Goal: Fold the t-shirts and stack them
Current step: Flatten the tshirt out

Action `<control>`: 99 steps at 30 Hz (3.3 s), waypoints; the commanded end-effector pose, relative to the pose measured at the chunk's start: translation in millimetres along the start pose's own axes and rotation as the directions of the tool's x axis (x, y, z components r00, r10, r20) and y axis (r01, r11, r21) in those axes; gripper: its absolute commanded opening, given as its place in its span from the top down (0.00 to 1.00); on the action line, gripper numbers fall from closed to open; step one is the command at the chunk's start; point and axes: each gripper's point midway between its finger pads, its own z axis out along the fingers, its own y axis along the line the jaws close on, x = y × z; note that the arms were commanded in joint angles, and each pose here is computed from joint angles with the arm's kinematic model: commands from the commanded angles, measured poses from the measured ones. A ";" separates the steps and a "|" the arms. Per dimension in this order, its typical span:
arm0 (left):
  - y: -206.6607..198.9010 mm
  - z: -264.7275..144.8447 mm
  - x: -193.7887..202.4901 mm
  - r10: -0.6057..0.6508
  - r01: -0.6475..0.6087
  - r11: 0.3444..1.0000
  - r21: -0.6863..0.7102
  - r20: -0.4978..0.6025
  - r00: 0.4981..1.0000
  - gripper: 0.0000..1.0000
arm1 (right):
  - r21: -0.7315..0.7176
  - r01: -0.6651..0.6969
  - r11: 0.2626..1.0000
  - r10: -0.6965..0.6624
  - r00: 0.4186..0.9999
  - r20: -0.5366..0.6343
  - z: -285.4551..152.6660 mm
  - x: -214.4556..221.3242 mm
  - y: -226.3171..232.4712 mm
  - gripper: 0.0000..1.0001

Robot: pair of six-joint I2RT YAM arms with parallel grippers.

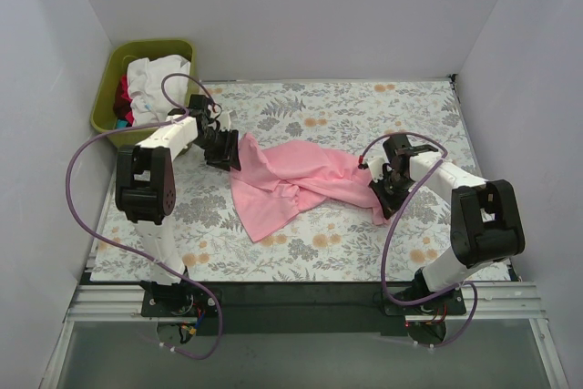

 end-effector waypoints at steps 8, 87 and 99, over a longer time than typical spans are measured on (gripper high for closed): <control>3.9 4.4 -20.8 0.027 -0.028 1.000 0.005 0.049 0.998 0.58 | -0.010 0.012 1.000 -0.012 1.000 0.025 -9.6 -11.4 -0.4 0.99; -43.4 -238.7 -90.7 0.336 -0.239 0.941 -0.238 0.726 0.600 1.00 | 0.764 0.120 0.634 -0.668 0.583 0.463 -282.0 -201.9 -140.6 0.99; -11.5 -115.6 90.9 0.190 -0.189 0.982 -0.017 0.150 0.970 1.00 | 0.412 0.550 0.727 -0.643 0.755 0.128 -85.3 -68.6 -96.8 0.99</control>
